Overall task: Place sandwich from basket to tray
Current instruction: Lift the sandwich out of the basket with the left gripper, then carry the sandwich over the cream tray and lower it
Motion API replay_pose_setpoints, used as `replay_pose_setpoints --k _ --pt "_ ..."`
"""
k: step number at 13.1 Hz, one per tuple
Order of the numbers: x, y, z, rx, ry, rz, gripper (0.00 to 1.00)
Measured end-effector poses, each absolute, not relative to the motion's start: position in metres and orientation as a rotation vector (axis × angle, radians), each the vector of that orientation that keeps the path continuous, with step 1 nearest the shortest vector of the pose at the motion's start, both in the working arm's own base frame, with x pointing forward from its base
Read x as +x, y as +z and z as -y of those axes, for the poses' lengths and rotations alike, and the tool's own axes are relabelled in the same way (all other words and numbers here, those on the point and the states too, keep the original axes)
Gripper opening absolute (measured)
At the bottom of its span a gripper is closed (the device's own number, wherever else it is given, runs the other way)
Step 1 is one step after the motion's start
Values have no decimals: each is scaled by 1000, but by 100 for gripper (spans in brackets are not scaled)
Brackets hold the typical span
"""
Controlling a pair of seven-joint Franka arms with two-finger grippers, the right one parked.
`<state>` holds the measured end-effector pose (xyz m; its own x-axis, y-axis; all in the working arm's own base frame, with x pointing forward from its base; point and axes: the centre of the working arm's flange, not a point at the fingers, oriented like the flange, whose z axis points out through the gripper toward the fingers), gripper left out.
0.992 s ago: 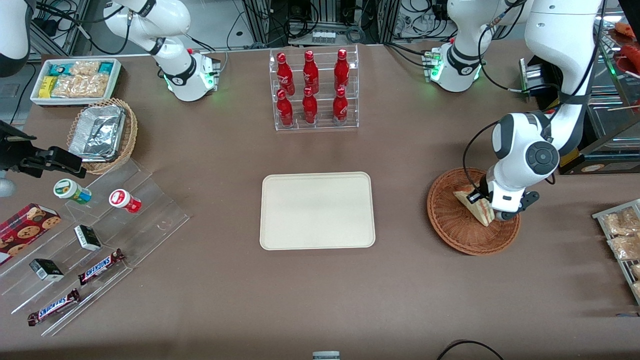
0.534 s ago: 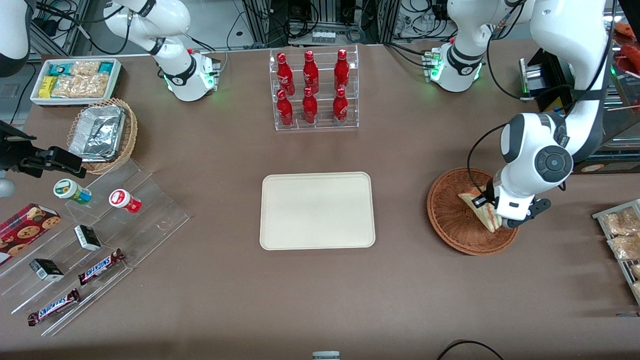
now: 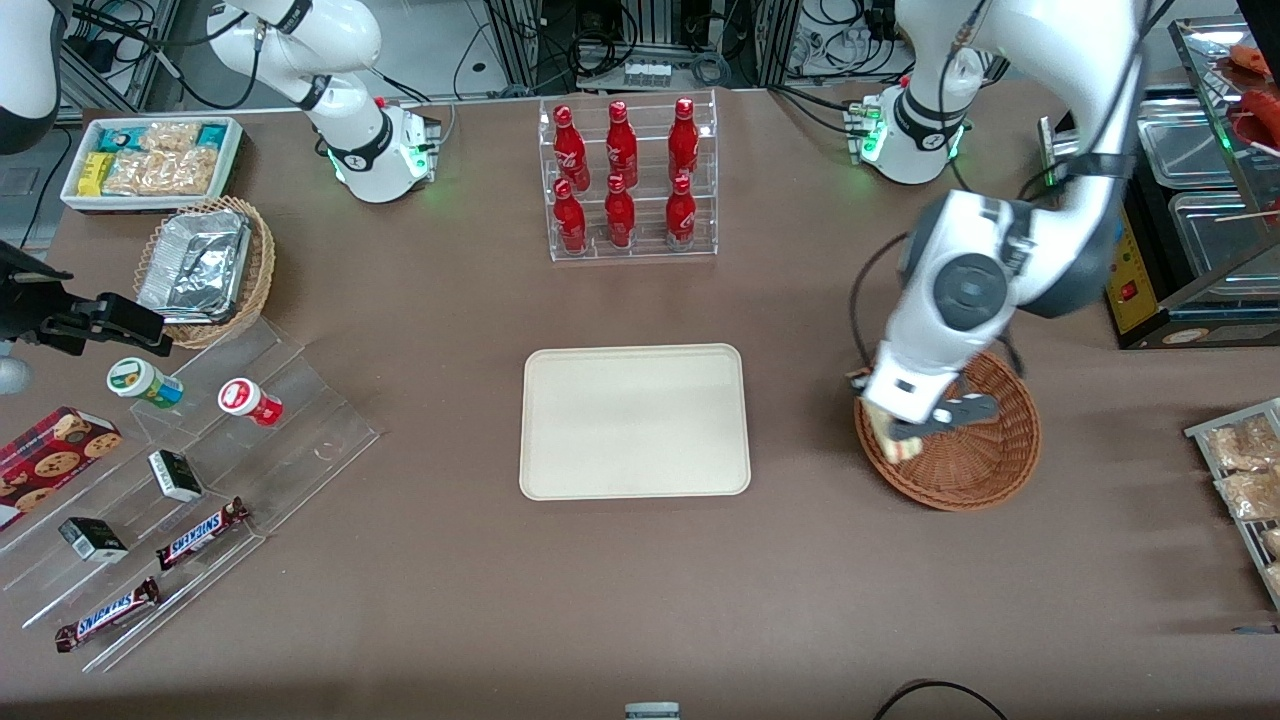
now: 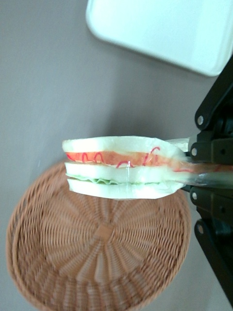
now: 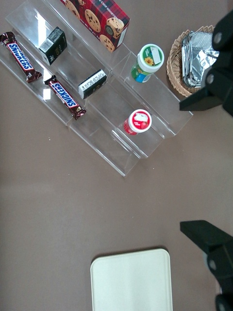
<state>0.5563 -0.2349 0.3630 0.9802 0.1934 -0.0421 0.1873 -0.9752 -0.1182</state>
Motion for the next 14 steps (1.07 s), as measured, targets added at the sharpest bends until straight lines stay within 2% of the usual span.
replay_pose_setpoints --k 4,8,14 --pt "541 357 320 -3034 50 91 16" --pt "541 316 399 -3063 85 -20 16" --pt "540 285 456 -3112 120 -99 16"
